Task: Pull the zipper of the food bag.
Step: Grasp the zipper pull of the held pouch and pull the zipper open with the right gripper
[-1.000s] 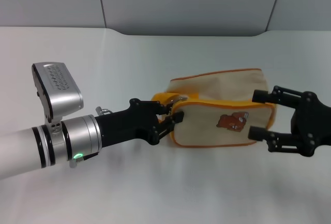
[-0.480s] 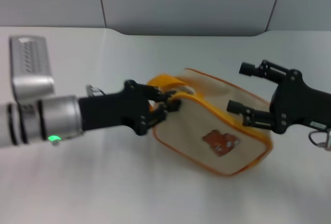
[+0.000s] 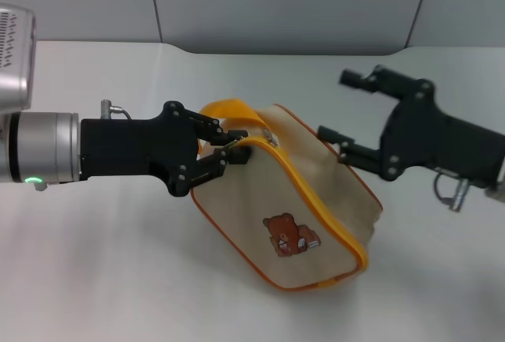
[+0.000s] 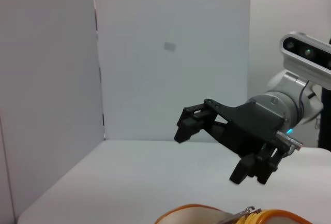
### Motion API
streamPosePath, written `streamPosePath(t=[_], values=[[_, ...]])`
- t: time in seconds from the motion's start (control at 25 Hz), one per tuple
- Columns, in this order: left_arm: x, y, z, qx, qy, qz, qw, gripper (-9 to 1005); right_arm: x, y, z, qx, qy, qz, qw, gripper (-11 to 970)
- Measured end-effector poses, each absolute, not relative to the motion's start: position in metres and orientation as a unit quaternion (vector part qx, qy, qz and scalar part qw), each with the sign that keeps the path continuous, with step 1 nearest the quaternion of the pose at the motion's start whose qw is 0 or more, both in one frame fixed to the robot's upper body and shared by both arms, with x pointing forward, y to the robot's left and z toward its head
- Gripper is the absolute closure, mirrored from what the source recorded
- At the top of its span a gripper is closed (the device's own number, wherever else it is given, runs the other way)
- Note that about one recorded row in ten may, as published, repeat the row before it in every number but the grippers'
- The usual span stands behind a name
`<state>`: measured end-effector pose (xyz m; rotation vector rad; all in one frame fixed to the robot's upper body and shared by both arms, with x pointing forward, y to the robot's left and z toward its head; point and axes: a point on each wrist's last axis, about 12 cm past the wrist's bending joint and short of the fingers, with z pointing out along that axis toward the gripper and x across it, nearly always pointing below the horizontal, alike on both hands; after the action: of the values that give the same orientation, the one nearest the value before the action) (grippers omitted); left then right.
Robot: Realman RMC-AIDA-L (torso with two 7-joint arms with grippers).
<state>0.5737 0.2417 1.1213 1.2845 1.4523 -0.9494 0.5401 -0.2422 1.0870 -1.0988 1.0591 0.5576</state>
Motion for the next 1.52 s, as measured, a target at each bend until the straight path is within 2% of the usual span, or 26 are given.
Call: streamPosePath(t=[0.16,0.36,0.68,1.36,1.52], values=[[0.576,0.239,1.122,0.531,0.595,-0.384,0.465,847,0.543,-0.228,1.082,-0.517,0.452,0.222,0.692,300],[0.577,0.239,1.124,0.531,0.597,-0.382,0.465,850,0.545,-0.217,1.077,-0.548,0.44,0.214,0.678,545],[0.578,0.242,1.125,0.527,0.599,-0.379,0.469,853,0.541,-0.208,1.074,-0.571,0.431,0.231,0.659,668],[0.579,0.24,1.121,0.524,0.606,-0.37,0.47,856,0.546,-0.202,1.073,-0.53,0.464,0.248,0.666,675],[0.579,0.238,1.12,0.522,0.608,-0.37,0.47,858,0.546,-0.203,1.073,-0.531,0.465,0.252,0.662,710]])
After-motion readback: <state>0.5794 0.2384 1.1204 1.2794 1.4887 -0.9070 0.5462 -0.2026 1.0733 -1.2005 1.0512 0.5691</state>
